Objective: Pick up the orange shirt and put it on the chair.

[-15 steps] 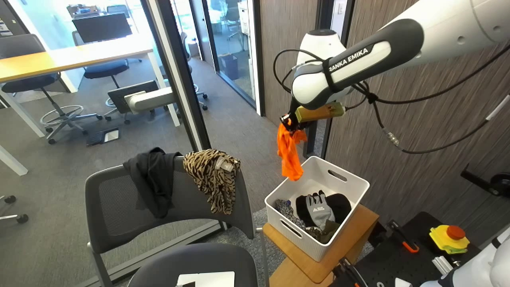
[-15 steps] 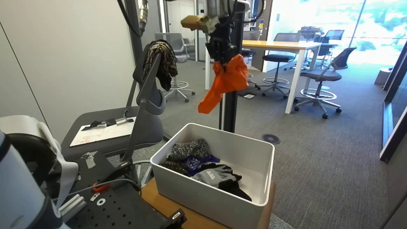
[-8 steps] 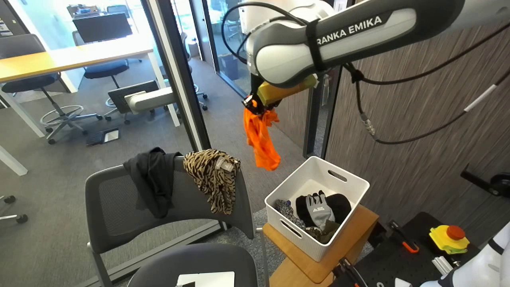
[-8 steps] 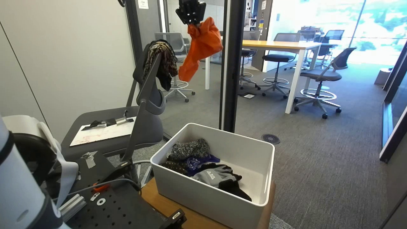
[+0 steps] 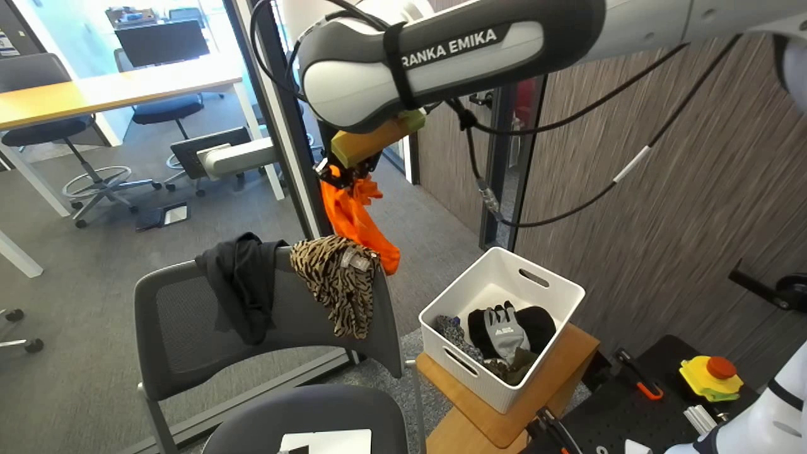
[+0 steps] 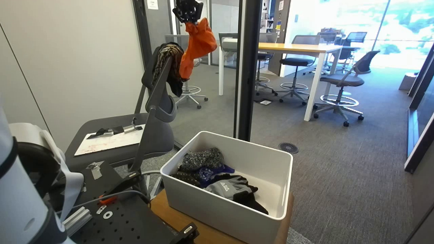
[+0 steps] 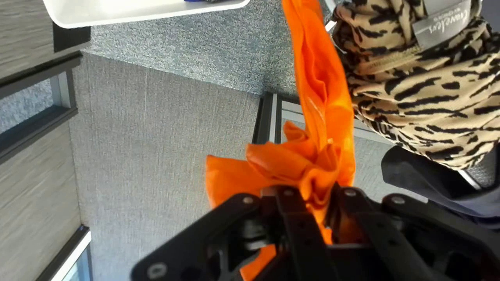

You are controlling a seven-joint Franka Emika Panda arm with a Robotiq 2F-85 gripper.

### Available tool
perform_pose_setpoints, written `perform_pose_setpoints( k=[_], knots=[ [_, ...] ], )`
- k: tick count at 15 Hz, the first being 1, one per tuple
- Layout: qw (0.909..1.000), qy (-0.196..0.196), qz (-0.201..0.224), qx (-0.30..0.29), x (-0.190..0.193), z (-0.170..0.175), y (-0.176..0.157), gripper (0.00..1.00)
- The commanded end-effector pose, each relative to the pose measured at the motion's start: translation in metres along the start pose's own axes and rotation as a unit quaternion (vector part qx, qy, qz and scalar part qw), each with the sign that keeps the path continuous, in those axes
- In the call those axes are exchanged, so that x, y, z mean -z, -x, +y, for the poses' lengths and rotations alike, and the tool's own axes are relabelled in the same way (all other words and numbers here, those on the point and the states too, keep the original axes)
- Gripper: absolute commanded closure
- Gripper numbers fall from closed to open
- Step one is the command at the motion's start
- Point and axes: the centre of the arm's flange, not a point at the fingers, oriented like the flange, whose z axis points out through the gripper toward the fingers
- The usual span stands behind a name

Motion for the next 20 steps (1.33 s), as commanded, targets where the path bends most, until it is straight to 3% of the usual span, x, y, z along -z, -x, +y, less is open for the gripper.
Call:
perform_pose_setpoints(
  k=[1,7,10,14,17,20],
  knots=[
    [0.999,-0.006,-0.002,0.044,0.002,-0.028,-0.059,0.93],
    [0.9865,0.008,-0.014,0.163,0.033,-0.095,-0.032,0.93],
    [0.9716,0.012,-0.03,0.235,0.063,-0.125,0.0,0.93],
    [0.9507,0.009,-0.043,0.307,0.071,-0.137,0.022,0.93],
    [0.9484,0.005,-0.036,0.315,0.07,-0.129,0.011,0.93],
    [0.955,0.011,-0.02,0.296,0.073,-0.104,-0.011,0.93]
  ],
)
